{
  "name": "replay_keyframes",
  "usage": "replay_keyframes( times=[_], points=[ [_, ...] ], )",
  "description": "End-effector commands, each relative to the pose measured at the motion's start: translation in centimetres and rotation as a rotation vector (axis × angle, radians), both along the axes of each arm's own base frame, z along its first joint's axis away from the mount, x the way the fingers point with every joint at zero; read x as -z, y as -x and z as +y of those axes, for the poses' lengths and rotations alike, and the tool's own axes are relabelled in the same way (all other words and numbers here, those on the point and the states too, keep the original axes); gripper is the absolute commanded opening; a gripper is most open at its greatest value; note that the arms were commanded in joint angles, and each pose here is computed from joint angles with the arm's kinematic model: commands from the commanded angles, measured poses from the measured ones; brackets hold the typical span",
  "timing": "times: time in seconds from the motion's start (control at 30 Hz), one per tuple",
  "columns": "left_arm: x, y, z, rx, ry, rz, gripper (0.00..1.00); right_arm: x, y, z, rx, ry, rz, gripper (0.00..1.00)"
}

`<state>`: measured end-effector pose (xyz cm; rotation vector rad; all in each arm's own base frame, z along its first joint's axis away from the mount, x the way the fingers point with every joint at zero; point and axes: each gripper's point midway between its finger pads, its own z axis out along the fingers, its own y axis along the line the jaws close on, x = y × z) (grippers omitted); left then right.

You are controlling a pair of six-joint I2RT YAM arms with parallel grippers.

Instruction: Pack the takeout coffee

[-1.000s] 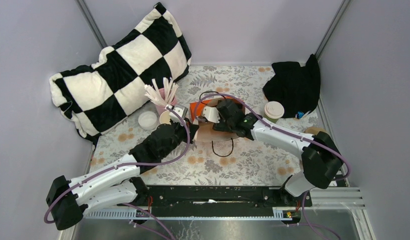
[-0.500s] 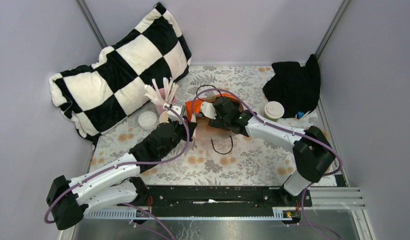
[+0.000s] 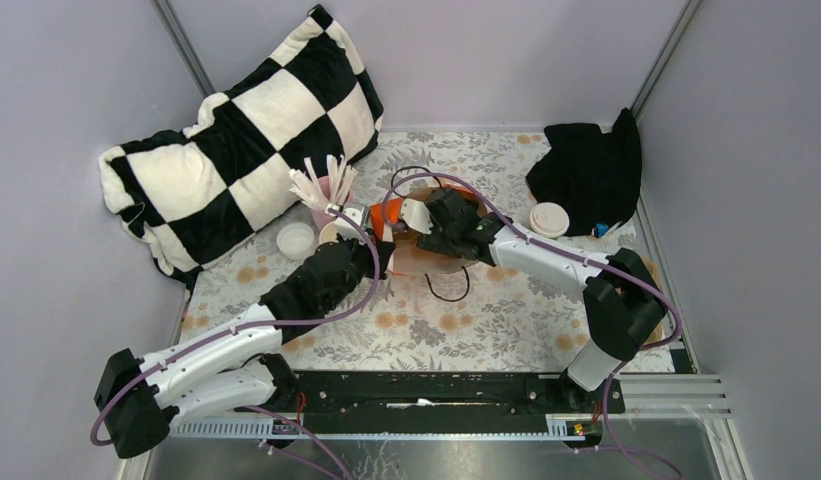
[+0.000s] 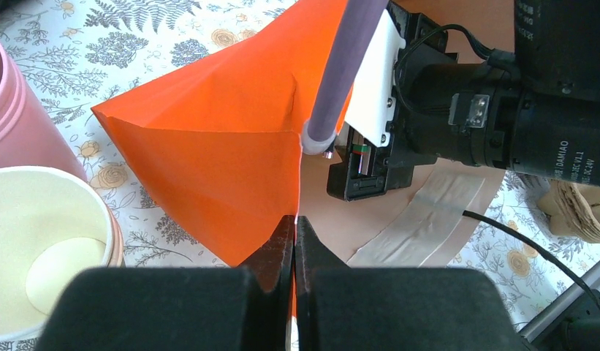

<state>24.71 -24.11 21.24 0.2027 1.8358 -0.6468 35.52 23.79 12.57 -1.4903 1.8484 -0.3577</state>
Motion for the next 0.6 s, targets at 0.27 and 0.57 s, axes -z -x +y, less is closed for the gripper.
replay_keyframes(
  times=[0.27, 0.57],
  points=[
    [0.4, -1.3, 1.3, -0.148, -0.072, 0.08, 0.0, -3.5, 3.2, -1.7, 0.051, -0.138, 0.086, 1.0],
    [-0.7, -3.0, 1.0, -0.267, -0.116, 0.163, 0.0, -6.2, 7.8, -2.2, 0.062, -0.141, 0.203, 1.0]
  ],
)
